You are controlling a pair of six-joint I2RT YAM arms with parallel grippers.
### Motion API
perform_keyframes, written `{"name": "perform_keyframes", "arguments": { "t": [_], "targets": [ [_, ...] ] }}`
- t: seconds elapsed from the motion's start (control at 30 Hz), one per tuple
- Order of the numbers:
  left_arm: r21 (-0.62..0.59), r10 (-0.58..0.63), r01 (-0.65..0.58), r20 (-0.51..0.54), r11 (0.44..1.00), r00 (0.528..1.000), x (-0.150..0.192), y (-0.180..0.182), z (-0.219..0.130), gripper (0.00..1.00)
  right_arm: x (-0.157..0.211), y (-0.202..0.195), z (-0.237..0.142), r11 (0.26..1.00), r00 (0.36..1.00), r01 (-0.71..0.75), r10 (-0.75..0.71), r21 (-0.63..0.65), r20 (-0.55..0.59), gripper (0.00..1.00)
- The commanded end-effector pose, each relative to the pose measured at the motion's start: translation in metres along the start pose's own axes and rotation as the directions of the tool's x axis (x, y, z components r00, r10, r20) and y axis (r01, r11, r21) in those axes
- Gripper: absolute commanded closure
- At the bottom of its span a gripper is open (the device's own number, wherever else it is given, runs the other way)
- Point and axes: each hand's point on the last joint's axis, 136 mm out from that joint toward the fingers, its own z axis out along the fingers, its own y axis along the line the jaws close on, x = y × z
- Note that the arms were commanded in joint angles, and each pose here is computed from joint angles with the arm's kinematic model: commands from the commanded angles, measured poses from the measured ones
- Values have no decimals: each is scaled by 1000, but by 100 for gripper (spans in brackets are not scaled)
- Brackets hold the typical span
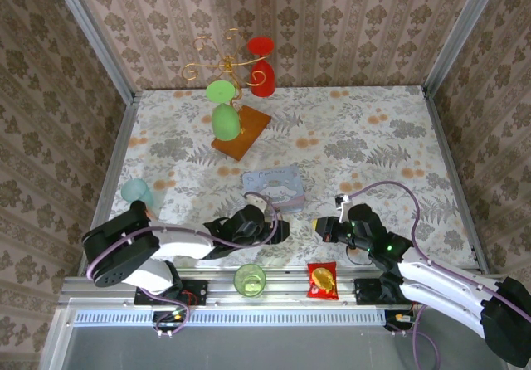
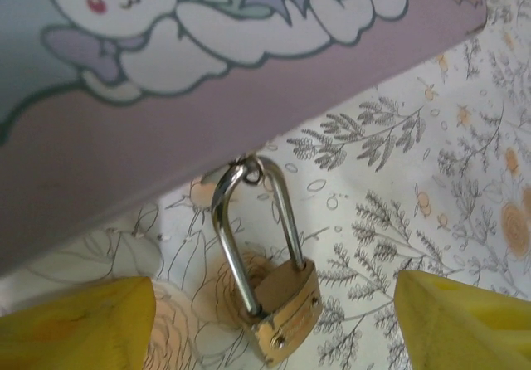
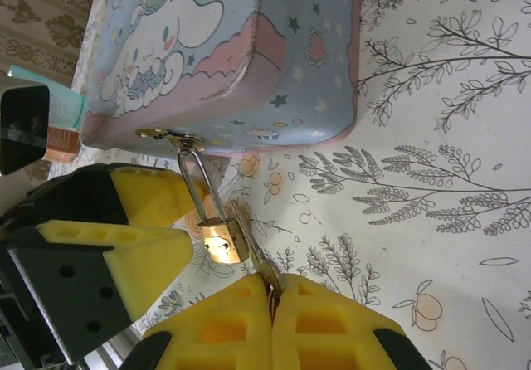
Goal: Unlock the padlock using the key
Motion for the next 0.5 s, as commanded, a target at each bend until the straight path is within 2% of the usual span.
{"name": "perform_keyframes", "arguments": {
  "t": [0.0,0.23,0.47],
  "targets": [
    [35,-23,21,52,999,998,-9,-7,6,28,-5,-5,0,1000,999,-17,16,13,44,100],
    [14,-21,21,25,1000,999,0,-3,22,39,-2,-9,1,1000,999,-22,21,17,43,100],
    [22,-84,83,46,996,995,7,6,27,63,0,-9,3,999,998,-53,53,6,39,100]
  ]
}}
